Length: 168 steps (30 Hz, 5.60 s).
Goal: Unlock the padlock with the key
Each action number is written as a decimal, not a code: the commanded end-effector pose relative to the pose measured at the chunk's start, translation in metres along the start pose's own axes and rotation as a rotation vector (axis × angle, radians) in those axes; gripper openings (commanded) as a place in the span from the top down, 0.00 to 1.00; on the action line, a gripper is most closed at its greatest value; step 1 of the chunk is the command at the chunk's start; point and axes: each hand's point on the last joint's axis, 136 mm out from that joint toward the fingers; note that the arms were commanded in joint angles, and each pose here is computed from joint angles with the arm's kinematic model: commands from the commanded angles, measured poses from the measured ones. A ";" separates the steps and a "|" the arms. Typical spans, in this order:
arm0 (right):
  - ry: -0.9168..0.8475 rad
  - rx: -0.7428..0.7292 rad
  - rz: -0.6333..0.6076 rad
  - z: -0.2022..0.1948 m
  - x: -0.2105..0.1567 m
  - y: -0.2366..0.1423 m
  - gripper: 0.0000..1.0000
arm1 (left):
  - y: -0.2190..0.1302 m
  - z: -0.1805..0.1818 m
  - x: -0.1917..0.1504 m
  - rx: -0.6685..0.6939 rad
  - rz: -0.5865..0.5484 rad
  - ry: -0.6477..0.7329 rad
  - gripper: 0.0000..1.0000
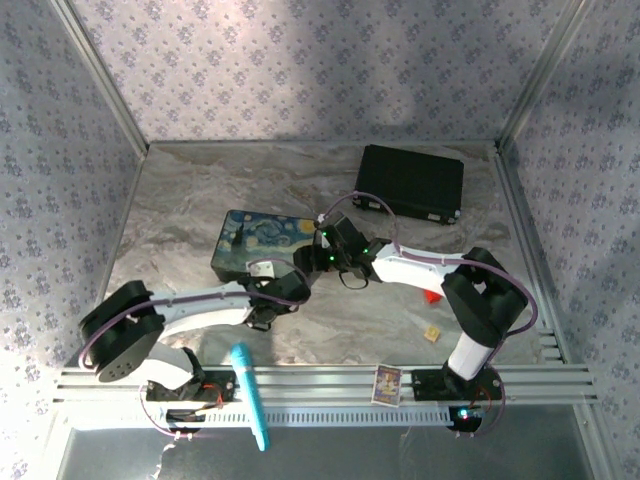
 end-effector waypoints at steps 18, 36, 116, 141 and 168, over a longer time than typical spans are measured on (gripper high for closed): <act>0.042 -0.244 0.150 -0.076 -0.054 0.022 0.18 | 0.005 -0.030 -0.030 -0.290 0.006 0.009 0.66; 0.051 -0.232 0.159 -0.075 -0.056 0.025 0.18 | 0.001 0.025 -0.038 0.047 0.103 0.106 0.87; -0.255 -0.043 0.038 0.079 -0.112 0.028 0.28 | -0.068 0.075 0.020 -0.453 -0.132 -0.358 0.02; -0.281 -0.088 0.049 0.067 -0.118 0.069 0.53 | -0.063 0.078 0.012 -0.447 -0.126 -0.367 0.03; -0.139 -0.219 0.007 -0.005 -0.105 0.016 0.85 | -0.117 0.038 0.079 -0.474 -0.336 0.125 0.00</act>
Point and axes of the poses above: each hand's point on the last joint's axis, 136 mm out from that joint toward the fingers, its own y axis out along the fingers, its own z axis along the line the jaws close on, x = y × z, and after that the axes turned 12 degrees about y, right-handed
